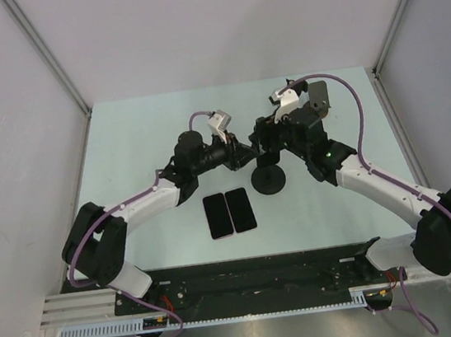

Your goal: Remove the phone from the phone stand

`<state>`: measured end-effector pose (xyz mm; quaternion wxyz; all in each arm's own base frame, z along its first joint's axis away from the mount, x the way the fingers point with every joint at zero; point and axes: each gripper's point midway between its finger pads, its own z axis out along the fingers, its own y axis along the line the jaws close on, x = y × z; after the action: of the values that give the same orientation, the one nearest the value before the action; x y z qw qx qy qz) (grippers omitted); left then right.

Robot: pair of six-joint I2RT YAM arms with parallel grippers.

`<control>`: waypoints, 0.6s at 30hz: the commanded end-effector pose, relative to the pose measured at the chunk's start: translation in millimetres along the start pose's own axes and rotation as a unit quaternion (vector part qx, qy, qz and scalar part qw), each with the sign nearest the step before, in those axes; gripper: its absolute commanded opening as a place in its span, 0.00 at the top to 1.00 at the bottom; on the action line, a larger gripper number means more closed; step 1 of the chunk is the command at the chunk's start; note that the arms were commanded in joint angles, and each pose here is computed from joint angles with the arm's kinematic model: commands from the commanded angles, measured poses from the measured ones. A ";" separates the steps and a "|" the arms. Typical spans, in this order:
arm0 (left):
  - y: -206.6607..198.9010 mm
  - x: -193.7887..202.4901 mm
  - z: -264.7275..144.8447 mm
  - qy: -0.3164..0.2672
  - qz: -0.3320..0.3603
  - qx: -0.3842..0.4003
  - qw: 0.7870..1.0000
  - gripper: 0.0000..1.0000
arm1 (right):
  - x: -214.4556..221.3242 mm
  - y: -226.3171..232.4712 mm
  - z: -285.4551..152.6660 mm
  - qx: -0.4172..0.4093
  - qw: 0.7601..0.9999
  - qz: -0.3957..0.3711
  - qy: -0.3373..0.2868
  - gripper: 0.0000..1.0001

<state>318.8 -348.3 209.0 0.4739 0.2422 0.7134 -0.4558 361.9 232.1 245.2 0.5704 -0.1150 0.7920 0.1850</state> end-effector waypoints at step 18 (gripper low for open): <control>22.3 -33.6 -21.8 -0.019 -0.017 0.033 0.999 0.39 | -13.2 -1.0 -25.0 -0.130 0.991 -0.043 0.009 1.00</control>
<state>338.5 -313.4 210.3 0.4550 0.2307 0.7127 -0.4815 347.7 224.3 250.1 0.5343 -0.2095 0.7756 0.2628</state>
